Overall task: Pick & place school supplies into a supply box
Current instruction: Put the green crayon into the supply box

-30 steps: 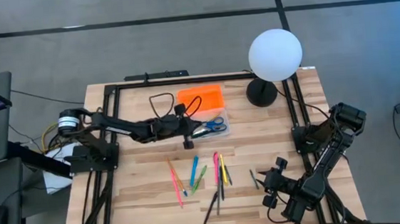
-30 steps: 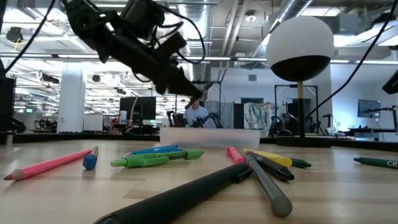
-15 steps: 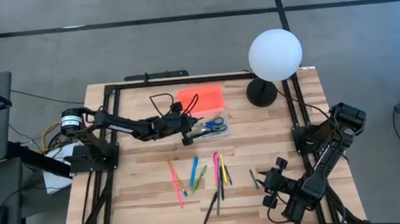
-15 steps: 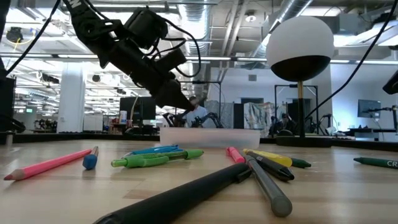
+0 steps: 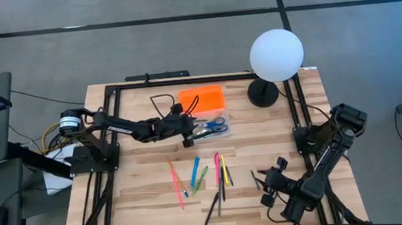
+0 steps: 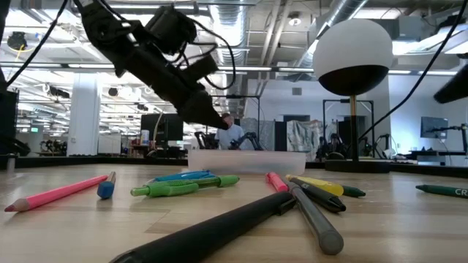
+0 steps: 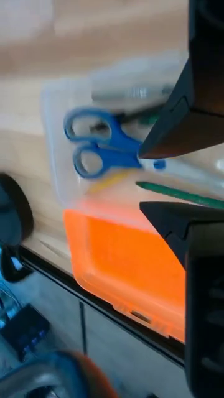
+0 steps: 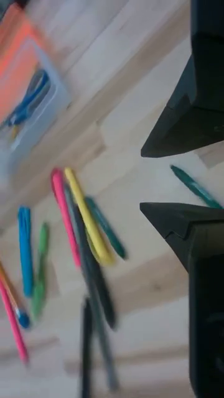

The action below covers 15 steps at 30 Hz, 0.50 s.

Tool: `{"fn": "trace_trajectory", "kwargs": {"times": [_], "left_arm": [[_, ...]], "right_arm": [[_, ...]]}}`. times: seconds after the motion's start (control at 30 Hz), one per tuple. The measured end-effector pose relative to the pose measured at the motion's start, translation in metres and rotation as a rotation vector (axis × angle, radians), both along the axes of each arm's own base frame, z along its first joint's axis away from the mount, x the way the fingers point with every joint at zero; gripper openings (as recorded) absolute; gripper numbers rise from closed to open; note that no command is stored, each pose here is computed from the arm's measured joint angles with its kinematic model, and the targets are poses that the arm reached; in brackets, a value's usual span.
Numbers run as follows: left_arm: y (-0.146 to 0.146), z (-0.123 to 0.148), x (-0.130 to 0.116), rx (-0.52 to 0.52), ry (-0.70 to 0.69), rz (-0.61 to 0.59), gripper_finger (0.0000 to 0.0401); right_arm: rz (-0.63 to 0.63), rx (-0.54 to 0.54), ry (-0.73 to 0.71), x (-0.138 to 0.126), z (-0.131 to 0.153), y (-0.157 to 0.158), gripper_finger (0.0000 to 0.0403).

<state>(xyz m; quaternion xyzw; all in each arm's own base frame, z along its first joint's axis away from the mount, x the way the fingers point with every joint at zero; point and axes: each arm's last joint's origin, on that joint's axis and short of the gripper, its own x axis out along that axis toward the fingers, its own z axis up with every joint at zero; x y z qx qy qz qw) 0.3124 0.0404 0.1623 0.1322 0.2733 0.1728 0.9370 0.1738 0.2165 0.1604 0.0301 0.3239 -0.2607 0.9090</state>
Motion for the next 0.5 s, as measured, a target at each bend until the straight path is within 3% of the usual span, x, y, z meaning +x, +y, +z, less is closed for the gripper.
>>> {"fn": "trace_trajectory", "kwargs": {"times": [0.13,0.3,0.5], "left_arm": [[-0.019,0.013,-0.008,0.001,0.030,-0.064,0.0119],[-0.044,0.030,-0.025,-0.029,0.080,-0.127,0.0119],[-0.066,0.043,-0.047,-0.092,0.133,-0.166,0.0119]], "right_arm": [[-0.127,0.103,0.057,0.015,-0.002,-0.014,0.0123],[-0.267,0.288,0.245,0.033,-0.007,-0.032,0.0123],[-0.300,0.379,0.302,0.042,-0.005,-0.035,0.0123]]}}
